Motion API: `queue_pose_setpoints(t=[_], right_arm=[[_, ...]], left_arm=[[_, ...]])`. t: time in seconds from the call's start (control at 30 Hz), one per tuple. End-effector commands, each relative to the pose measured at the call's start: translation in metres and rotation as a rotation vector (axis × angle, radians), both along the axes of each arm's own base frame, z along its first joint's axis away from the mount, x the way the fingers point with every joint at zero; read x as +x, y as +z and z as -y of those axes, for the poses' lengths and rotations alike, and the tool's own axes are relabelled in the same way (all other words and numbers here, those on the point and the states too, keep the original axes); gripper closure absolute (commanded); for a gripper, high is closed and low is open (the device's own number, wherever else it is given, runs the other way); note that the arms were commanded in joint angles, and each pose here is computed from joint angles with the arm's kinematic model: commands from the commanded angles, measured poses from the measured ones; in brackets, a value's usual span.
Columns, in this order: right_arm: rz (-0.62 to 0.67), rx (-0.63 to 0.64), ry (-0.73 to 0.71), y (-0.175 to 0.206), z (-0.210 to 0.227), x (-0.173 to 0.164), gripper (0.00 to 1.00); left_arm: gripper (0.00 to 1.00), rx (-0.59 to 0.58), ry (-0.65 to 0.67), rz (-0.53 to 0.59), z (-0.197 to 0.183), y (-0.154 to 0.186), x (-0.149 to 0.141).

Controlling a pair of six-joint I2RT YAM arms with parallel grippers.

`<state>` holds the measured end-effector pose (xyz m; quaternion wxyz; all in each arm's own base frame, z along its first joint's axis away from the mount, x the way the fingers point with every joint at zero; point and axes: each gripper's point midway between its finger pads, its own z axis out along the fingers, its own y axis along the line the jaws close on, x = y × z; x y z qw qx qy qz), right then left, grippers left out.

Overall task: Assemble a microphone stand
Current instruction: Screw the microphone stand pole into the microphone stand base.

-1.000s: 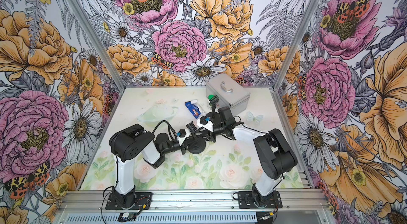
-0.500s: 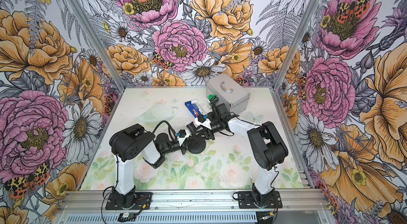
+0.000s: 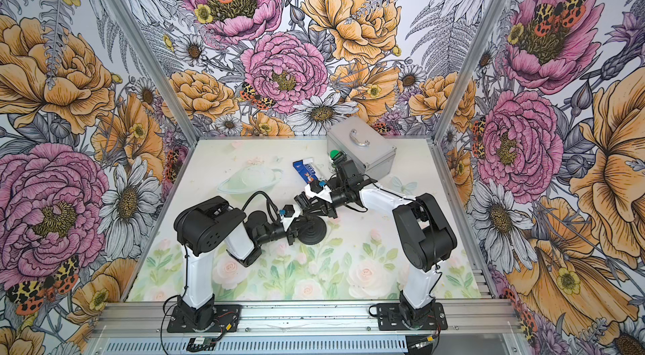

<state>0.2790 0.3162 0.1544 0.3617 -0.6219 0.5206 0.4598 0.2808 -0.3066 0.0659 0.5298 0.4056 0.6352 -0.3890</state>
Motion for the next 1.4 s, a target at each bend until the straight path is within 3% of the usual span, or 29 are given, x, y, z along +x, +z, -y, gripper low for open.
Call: queue_pose_setpoints(t=[0.0,0.07,0.2,0.3,0.43,0.53,0.77,0.8,0.9,1.03,1.1,1.17,1.37], right_arm=[[-0.057,-0.18,-0.135,-0.032,0.006,-0.005,1.0],[-0.023,-0.198,-0.29,-0.041,0.003,0.006,1.0],[0.056,0.009,-0.754,-0.021,0.025,0.045,1.0],[0.057,0.067,-1.018,-0.022,0.046,0.053,1.0],[0.128,0.109,-1.252,-0.033,0.044,0.028,1.0],[0.134,0.132,-1.32,-0.043,0.03,0.01,1.0],[0.163,0.18,-1.236,-0.027,0.023,-0.002,1.0],[0.189,0.173,-1.171,-0.023,0.02,-0.005,0.93],[0.226,0.137,-0.938,-0.014,0.005,-0.019,0.51],[0.22,0.043,-0.796,-0.01,0.0,-0.025,0.32],[0.277,0.008,-0.724,-0.015,0.004,-0.029,0.02],[0.264,0.014,-0.665,-0.017,0.013,-0.028,0.0],[0.051,-0.004,-0.384,-0.019,0.023,-0.028,0.05]], left_arm=[[0.8,0.042,0.044,-0.03,-0.007,-0.018,0.008],[0.8,0.045,0.049,-0.031,-0.008,-0.019,0.008],[0.8,0.048,0.064,-0.03,-0.01,-0.019,0.01],[0.8,0.051,0.078,-0.029,-0.011,-0.019,0.012],[0.8,0.053,0.091,-0.026,-0.013,-0.019,0.013],[0.8,0.054,0.094,-0.026,-0.013,-0.019,0.013],[0.8,0.065,0.114,-0.011,-0.017,-0.018,0.014],[0.81,0.065,0.111,-0.008,-0.016,-0.018,0.014],[0.82,0.065,0.092,-0.003,-0.013,-0.018,0.011],[0.82,0.065,0.083,-0.002,-0.012,-0.018,0.009],[0.82,0.064,0.074,-0.001,-0.011,-0.018,0.008],[0.83,0.065,0.068,-0.001,-0.01,-0.019,0.007],[0.83,0.062,0.033,-0.003,-0.006,-0.02,0.003]])
